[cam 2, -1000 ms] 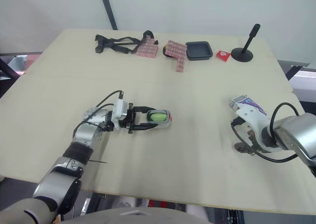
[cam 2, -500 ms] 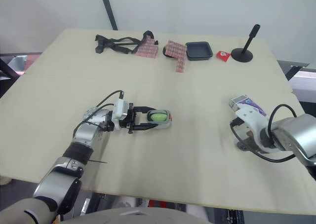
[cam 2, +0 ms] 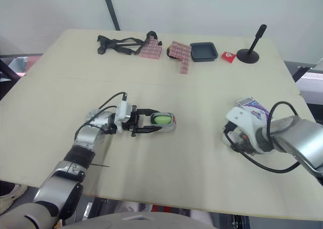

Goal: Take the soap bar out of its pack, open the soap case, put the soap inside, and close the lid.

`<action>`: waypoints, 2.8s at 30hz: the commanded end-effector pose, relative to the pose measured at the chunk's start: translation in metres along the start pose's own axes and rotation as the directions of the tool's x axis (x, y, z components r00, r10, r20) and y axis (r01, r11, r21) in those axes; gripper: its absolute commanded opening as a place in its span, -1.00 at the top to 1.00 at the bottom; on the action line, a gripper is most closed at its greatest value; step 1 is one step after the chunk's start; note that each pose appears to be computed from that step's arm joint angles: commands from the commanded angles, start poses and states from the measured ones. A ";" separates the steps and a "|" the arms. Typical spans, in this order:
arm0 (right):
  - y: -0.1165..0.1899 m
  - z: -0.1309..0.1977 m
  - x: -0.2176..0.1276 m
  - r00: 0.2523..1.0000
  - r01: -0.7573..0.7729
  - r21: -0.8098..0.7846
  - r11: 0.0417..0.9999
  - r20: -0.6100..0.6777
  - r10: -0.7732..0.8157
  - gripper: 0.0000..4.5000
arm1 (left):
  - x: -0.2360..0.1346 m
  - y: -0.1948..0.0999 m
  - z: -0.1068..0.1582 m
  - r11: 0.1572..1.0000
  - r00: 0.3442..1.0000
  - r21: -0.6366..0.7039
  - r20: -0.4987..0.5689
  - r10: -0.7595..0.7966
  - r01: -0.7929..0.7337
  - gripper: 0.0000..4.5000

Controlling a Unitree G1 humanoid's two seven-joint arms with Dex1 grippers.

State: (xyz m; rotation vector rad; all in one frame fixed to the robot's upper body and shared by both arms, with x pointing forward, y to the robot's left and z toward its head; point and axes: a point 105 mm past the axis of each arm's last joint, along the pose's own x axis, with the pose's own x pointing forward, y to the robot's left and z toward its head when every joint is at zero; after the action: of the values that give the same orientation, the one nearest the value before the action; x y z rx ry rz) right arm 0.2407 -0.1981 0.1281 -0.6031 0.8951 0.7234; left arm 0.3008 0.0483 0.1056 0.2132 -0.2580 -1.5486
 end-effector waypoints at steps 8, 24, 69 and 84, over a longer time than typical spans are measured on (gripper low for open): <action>0.015 0.088 -0.036 0.964 -0.053 -0.491 0.870 0.201 0.172 0.14 | 0.019 -0.005 -0.003 0.999 0.999 0.008 -0.008 -0.044 0.044 0.13; 0.034 0.129 -0.036 0.951 -0.153 -0.697 0.701 0.089 0.296 0.14 | 0.049 -0.010 -0.006 0.993 0.992 -0.002 -0.039 -0.121 0.121 0.13; 0.038 0.140 0.002 0.974 -0.164 -0.622 0.765 0.020 0.225 0.14 | 0.057 -0.004 -0.011 0.996 0.991 -0.020 -0.102 -0.089 0.087 0.13; 0.037 0.138 0.005 0.977 -0.163 -0.593 0.788 0.013 0.212 -0.61 | 0.059 -0.002 -0.011 0.997 0.993 -0.013 -0.093 -0.075 0.075 0.13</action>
State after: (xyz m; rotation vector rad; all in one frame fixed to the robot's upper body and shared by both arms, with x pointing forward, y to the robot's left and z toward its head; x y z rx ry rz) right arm 0.2775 -0.0751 0.1780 -1.0261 0.6859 1.2375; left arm 0.3036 -0.0104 0.1091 0.2736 -0.2299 -1.6031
